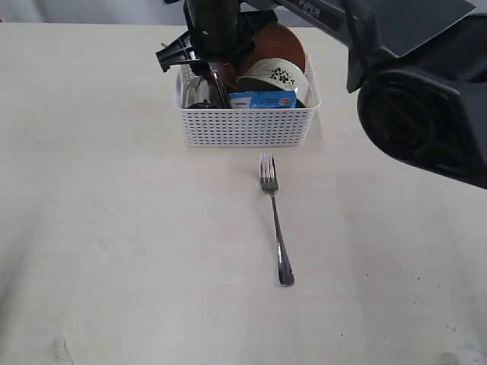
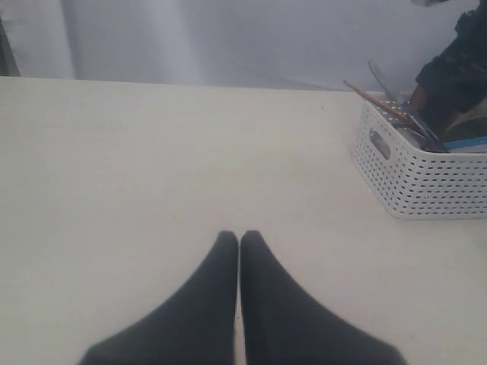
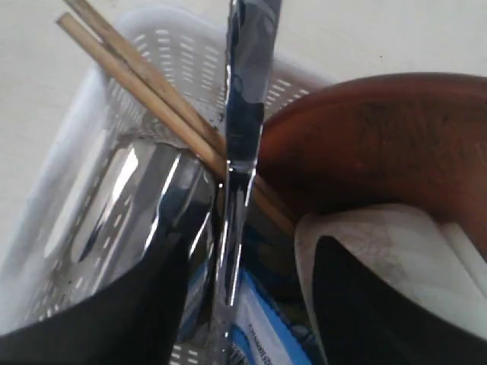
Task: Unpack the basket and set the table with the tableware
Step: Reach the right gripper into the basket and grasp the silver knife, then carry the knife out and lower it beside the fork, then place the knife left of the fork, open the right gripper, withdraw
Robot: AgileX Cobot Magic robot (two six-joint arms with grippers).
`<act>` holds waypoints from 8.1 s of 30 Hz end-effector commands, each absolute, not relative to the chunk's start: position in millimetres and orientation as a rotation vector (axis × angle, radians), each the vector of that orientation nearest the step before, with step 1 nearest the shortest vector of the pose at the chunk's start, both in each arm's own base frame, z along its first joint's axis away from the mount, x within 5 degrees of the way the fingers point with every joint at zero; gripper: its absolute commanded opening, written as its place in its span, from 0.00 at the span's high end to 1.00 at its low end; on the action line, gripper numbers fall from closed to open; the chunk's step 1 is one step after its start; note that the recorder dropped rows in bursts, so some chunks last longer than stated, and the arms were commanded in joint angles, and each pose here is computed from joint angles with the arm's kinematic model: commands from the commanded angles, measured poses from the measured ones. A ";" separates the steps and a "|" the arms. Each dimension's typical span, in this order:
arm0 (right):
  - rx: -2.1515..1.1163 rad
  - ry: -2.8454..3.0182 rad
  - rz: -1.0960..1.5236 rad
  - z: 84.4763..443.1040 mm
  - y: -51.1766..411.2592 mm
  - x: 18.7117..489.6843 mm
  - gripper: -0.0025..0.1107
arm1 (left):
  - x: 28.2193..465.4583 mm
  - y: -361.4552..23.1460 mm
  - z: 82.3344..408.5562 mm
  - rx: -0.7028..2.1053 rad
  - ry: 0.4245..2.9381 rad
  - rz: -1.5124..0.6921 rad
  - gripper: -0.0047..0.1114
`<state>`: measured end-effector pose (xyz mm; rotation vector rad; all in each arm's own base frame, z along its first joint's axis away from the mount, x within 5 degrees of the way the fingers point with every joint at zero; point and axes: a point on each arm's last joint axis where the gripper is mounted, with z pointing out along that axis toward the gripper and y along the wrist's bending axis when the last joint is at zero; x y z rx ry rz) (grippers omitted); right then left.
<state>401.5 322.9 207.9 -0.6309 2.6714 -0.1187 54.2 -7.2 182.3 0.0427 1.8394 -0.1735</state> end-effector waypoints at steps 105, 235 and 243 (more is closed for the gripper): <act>-0.554 2.424 0.391 396.7 292.2 333.7 0.98 | 54.7 -7.5 182.4 0.041 1.836 -0.180 0.95; -0.965 2.989 -0.029 113.8 300.5 221.9 0.99 | 54.7 -7.5 182.4 0.041 1.836 -0.180 0.95; -0.582 3.003 0.070 143.2 300.6 224.6 0.98 | 54.7 -7.5 182.4 0.041 1.836 -0.180 0.95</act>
